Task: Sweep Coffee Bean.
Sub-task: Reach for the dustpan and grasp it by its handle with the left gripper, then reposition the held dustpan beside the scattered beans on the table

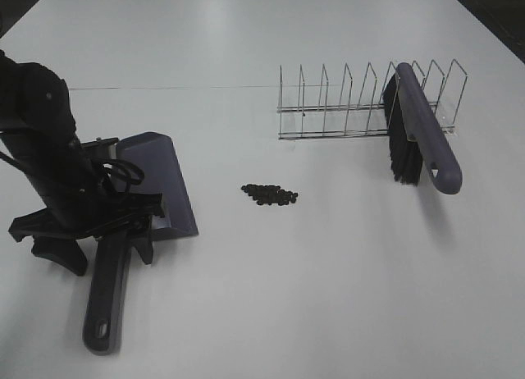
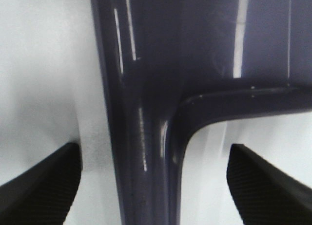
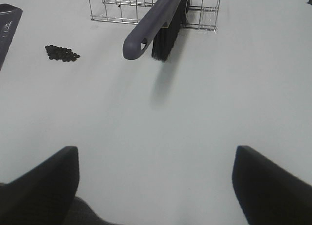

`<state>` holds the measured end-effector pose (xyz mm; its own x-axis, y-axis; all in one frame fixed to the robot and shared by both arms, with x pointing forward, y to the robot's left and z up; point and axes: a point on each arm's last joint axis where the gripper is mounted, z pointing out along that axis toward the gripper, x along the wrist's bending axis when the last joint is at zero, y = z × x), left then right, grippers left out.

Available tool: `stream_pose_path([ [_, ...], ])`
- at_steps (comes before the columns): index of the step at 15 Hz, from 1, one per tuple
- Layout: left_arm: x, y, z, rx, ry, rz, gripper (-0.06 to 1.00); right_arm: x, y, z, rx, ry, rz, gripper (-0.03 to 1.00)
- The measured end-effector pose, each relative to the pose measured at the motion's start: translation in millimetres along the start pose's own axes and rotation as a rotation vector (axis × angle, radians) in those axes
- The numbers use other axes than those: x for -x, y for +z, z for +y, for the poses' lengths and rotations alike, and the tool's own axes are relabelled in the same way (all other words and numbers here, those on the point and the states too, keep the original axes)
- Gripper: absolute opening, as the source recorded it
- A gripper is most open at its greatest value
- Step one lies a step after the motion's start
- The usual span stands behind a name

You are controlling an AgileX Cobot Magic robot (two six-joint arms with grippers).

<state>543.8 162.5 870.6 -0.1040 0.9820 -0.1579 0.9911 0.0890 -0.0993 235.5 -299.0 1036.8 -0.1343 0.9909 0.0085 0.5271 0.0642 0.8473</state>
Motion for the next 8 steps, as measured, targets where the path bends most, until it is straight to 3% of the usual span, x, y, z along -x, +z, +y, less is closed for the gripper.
stream_pose_path([
  [3, -0.4, 1.7, 1.2, -0.003, 0.007, 0.008, 0.69, 0.0, 0.0, 0.0, 0.000, 0.000, 0.000, 0.75],
  [5, -1.2, 3.4, 2.4, 0.005, 0.023, 0.015, 0.42, 0.0, 0.0, 0.0, 0.000, 0.000, 0.000, 0.75],
  [6, -2.0, 3.3, 2.5, 0.007, 0.057, 0.025, 0.34, 0.0, 0.0, 0.0, 0.000, 0.000, 0.000, 0.75],
  [8, -2.2, 0.8, 2.3, 0.017, 0.091, 0.043, 0.34, 0.0, 0.0, 0.0, 0.000, 0.000, 0.000, 0.75],
])
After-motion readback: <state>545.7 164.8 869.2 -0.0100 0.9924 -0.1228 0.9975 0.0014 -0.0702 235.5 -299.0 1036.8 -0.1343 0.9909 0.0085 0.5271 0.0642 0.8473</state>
